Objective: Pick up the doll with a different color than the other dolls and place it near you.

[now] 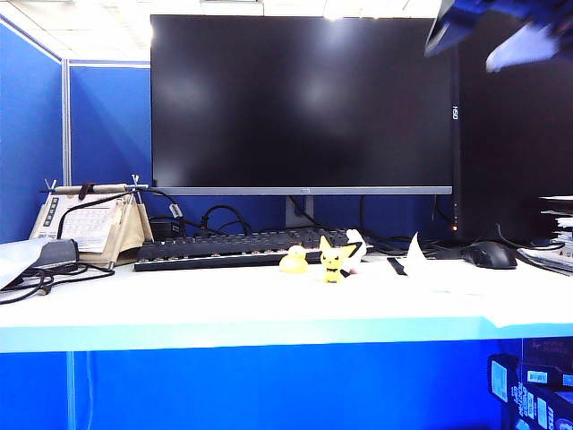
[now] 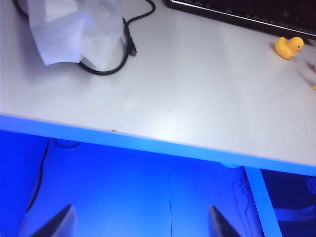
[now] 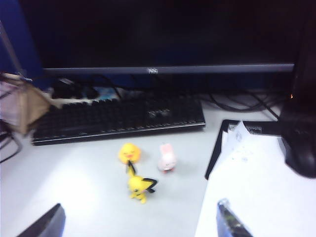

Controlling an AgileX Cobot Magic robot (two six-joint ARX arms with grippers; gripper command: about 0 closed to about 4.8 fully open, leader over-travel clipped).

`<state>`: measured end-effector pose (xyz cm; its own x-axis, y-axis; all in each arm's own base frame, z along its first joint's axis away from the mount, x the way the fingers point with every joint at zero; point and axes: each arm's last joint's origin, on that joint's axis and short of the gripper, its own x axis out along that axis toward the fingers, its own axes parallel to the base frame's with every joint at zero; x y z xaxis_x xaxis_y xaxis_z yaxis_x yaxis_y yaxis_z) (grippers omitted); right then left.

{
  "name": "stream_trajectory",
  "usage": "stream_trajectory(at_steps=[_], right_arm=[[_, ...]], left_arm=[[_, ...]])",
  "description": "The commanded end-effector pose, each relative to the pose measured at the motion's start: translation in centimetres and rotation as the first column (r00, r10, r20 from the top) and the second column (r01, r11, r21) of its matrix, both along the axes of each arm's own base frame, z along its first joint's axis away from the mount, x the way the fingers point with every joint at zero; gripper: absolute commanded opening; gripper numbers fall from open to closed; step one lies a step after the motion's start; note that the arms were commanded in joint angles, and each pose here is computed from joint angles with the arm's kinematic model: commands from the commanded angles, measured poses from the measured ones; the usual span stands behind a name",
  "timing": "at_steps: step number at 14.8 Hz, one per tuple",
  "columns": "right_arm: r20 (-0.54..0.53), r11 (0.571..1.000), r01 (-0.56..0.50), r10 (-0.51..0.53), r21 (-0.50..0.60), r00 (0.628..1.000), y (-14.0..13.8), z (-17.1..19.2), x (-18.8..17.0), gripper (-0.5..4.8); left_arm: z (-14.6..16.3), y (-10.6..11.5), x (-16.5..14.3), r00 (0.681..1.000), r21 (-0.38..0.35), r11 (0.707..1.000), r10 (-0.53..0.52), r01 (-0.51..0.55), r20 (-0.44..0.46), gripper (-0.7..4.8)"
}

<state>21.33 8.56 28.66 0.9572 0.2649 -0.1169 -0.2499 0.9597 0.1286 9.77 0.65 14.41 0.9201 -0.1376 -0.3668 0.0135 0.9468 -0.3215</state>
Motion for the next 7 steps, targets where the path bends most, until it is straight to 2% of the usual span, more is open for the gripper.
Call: stream_trajectory(at_steps=[1,3,4,6,7], right_arm=[[-0.001,0.99,0.09,-0.09,0.109,0.996,-3.2,1.6,4.0,3.91],[-0.01,0.984,0.129,-0.128,0.124,0.992,-7.1,2.2,6.7,3.9],[-0.022,0.985,0.117,-0.115,0.13,0.993,-8.3,2.0,7.8,3.9],[-0.094,0.983,0.055,-0.038,0.177,0.995,-11.0,0.8,11.3,3.9],[-0.124,0.976,-0.016,0.044,0.218,0.991,-12.1,0.1,12.9,3.9]], left_arm=[[0.2,0.0,0.0,1.0,0.001,1.0,-0.001,0.001,0.016,3.5],[0.2,0.0,0.0,1.0,0.001,1.0,-0.001,0.001,0.016,3.5],[0.2,0.0,0.0,1.0,0.002,1.0,-0.001,0.001,0.017,3.5],[0.2,0.0,0.0,1.0,0.002,1.0,-0.001,0.001,0.017,3.5],[0.2,0.0,0.0,1.0,0.002,1.0,-0.001,0.001,0.017,3.5]])
